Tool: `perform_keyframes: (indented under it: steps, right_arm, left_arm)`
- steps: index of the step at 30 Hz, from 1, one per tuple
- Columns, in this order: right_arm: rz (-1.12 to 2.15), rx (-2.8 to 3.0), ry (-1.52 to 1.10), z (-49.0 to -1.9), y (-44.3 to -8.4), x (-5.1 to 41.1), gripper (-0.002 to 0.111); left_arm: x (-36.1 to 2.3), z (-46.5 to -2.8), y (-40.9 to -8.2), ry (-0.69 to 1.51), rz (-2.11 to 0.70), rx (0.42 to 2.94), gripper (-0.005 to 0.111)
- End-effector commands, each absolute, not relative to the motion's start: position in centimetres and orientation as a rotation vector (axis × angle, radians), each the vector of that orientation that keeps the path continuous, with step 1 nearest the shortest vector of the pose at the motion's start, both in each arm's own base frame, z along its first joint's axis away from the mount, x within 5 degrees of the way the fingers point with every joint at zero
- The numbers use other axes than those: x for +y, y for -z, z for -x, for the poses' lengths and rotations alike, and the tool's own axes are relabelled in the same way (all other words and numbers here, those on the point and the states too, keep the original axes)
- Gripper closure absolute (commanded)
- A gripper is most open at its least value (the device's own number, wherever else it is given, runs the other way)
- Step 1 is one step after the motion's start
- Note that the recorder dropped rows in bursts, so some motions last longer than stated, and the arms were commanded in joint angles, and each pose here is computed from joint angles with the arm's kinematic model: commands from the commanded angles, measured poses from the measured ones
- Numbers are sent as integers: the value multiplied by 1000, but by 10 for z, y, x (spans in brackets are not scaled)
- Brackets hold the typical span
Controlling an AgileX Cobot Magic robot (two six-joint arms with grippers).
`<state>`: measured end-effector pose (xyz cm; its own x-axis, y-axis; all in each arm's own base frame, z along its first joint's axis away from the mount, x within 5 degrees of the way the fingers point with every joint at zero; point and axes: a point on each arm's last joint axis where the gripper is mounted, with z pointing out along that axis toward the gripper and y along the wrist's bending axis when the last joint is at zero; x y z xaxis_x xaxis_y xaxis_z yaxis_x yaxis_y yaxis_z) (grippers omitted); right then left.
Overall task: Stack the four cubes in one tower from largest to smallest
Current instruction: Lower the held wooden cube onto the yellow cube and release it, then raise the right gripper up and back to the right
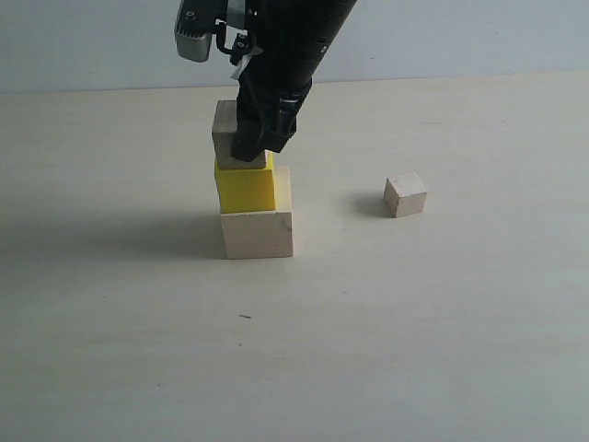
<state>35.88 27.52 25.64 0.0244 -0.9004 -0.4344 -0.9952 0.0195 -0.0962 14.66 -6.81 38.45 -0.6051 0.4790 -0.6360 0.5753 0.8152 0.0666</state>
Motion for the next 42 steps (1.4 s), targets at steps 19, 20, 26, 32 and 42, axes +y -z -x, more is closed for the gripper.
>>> perform_keyframes:
  steps: [19, 20, 26, 32, 42]
  right_arm:
    - [1847, 1934, -314, -365, -259, 278, 20]
    - [1851, 1935, -316, -364, -260, 278, 20]
    - [1848, 1937, -363, -358, -269, 277, 20]
    - [1809, 1916, -378, -346, -298, 271, 20]
    - [1702, 2035, 152, -345, -341, 225, 23]
  left_arm:
    - [-68, -147, -385, 192, -776, 2326, 107]
    - [-68, -147, -385, 192, -776, 2326, 107]
    - [-68, -147, -385, 192, -777, 2325, 107]
    - [-68, -147, -385, 192, -777, 2327, 107]
    - [-69, -146, -384, 194, -787, 2335, 107]
